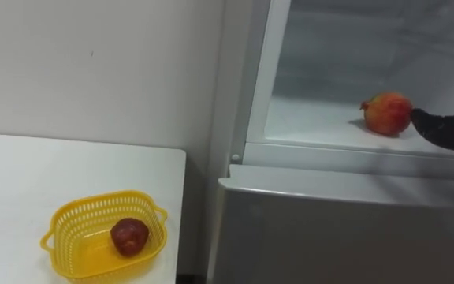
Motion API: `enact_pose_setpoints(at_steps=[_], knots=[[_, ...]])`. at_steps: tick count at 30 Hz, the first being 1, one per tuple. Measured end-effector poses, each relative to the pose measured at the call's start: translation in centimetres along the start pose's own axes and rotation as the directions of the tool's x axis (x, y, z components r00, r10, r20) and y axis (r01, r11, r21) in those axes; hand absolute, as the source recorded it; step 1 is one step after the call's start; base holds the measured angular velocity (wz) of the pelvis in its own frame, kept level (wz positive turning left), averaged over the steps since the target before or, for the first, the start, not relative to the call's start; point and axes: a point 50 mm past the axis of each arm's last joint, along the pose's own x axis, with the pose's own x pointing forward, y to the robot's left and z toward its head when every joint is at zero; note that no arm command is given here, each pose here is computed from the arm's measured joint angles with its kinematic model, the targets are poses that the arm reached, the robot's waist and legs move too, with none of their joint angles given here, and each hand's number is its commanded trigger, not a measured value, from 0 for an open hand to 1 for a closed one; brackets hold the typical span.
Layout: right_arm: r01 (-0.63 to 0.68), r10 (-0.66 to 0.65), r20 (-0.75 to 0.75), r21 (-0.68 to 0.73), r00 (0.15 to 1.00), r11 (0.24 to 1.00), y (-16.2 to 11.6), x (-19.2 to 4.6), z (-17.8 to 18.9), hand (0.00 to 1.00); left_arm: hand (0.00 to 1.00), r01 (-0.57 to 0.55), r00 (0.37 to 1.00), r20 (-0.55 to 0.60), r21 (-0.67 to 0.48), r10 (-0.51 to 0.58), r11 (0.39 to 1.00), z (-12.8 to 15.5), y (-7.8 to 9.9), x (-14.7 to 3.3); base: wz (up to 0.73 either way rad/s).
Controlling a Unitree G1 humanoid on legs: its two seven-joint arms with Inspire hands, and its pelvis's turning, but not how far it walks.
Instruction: Retrieve from the upper fridge
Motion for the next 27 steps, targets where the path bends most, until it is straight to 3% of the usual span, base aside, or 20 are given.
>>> enact_pose_setpoints(at_steps=[11, 27], knots=[[-0.035, 0.035, -0.006, -0.025, 0.999, 0.999, 0.1, 2.3, 1.1, 0.0, 0.0, -0.019, 1.0, 0.0, 0.012, 0.019, 1.0, -0.3, 1.0, -0.2, 0.03], [-0.194, 0.199, -0.162, 0.048, 0.966, 0.98, 0.7, 2.2, -2.0, 0.0, 0.0, -0.024, 1.0, 0.001, 0.008, 0.024, 1.0, -0.2, 1.3, -0.4, 0.08]])
